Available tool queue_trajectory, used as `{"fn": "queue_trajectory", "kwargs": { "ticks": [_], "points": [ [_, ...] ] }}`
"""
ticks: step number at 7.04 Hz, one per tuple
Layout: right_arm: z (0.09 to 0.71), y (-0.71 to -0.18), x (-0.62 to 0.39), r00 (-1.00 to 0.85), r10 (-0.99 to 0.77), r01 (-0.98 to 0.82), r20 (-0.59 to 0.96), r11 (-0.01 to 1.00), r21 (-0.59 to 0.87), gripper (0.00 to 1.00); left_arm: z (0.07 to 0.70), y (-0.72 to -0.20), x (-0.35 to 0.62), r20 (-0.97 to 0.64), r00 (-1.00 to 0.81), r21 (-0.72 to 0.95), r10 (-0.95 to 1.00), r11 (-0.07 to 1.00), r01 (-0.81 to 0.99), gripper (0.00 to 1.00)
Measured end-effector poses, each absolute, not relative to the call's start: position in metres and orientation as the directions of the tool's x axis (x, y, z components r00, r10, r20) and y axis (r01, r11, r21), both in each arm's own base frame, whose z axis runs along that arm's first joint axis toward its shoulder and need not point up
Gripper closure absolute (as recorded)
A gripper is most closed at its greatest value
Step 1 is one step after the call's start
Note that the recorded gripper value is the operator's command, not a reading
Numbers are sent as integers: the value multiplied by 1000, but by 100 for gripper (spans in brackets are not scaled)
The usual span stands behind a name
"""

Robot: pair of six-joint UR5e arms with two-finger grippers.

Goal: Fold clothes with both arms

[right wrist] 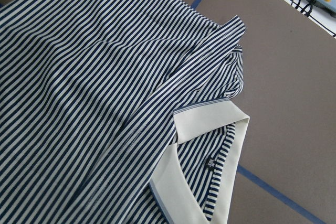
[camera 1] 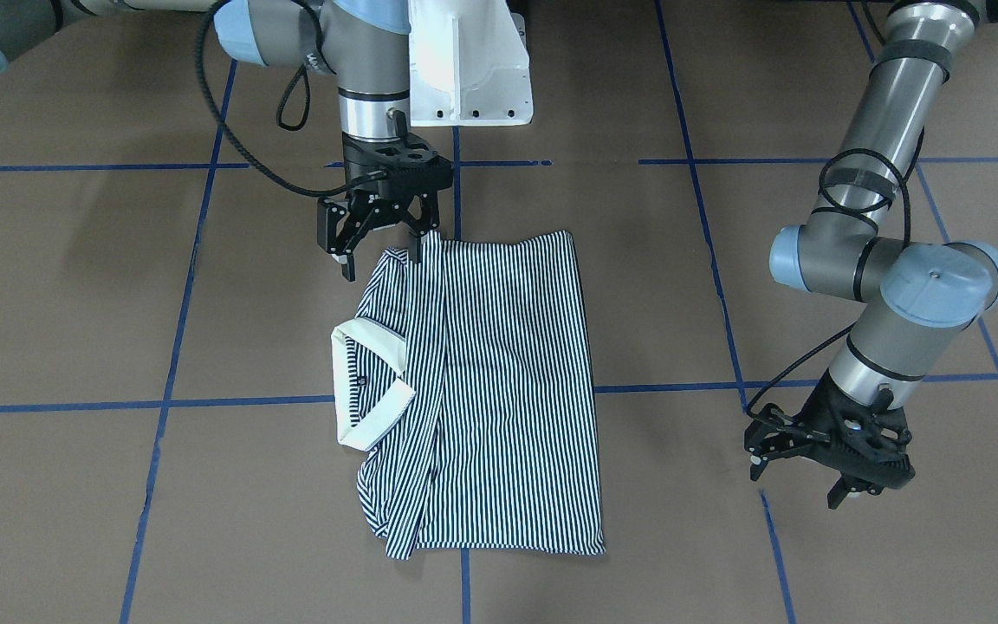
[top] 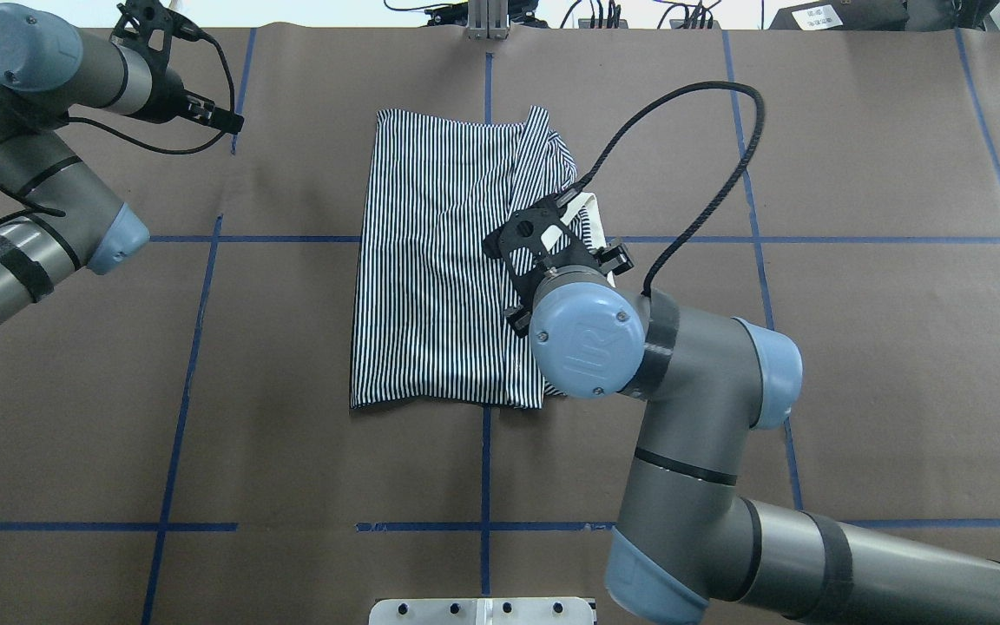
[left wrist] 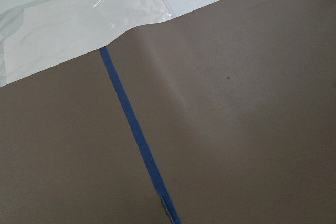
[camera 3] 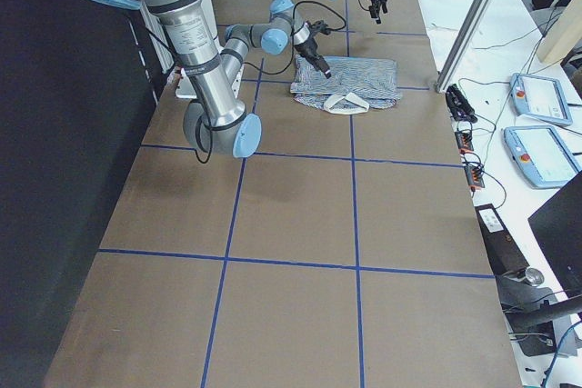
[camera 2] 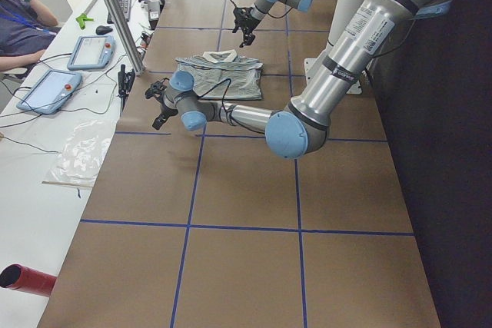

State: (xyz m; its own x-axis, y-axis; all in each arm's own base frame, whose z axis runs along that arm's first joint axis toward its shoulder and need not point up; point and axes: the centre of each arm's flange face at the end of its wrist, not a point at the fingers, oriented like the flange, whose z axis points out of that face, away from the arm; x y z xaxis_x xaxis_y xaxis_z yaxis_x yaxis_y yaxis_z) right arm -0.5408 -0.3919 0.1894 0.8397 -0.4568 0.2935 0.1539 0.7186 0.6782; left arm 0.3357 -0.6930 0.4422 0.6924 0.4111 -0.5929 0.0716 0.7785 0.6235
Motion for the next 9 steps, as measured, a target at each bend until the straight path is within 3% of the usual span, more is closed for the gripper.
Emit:
{"fn": "queue_trajectory", "kwargs": {
  "ticks": [1, 3, 5, 8, 9],
  "points": [
    [185, -385, -565, 833, -486, 214, 264, 723, 656, 6, 441, -693, 336, -596, 691, 621, 409, 780, 74, 0],
    [184, -368, -607, 807, -531, 289, 259, 737, 611, 0, 440, -693, 336, -602, 689, 617, 403, 783, 81, 0],
    [192, -354, -629, 791, -556, 333, 256, 742, 581, 22, 440, -693, 336, -604, 689, 615, 401, 784, 82, 0],
    [203, -340, -638, 750, -586, 383, 307, 763, 520, 25, 439, -693, 336, -604, 688, 616, 402, 783, 84, 0],
    [206, -339, -639, 748, -587, 390, 310, 766, 512, 35, 439, -693, 336, -604, 688, 617, 402, 783, 84, 0]
  ]
}}
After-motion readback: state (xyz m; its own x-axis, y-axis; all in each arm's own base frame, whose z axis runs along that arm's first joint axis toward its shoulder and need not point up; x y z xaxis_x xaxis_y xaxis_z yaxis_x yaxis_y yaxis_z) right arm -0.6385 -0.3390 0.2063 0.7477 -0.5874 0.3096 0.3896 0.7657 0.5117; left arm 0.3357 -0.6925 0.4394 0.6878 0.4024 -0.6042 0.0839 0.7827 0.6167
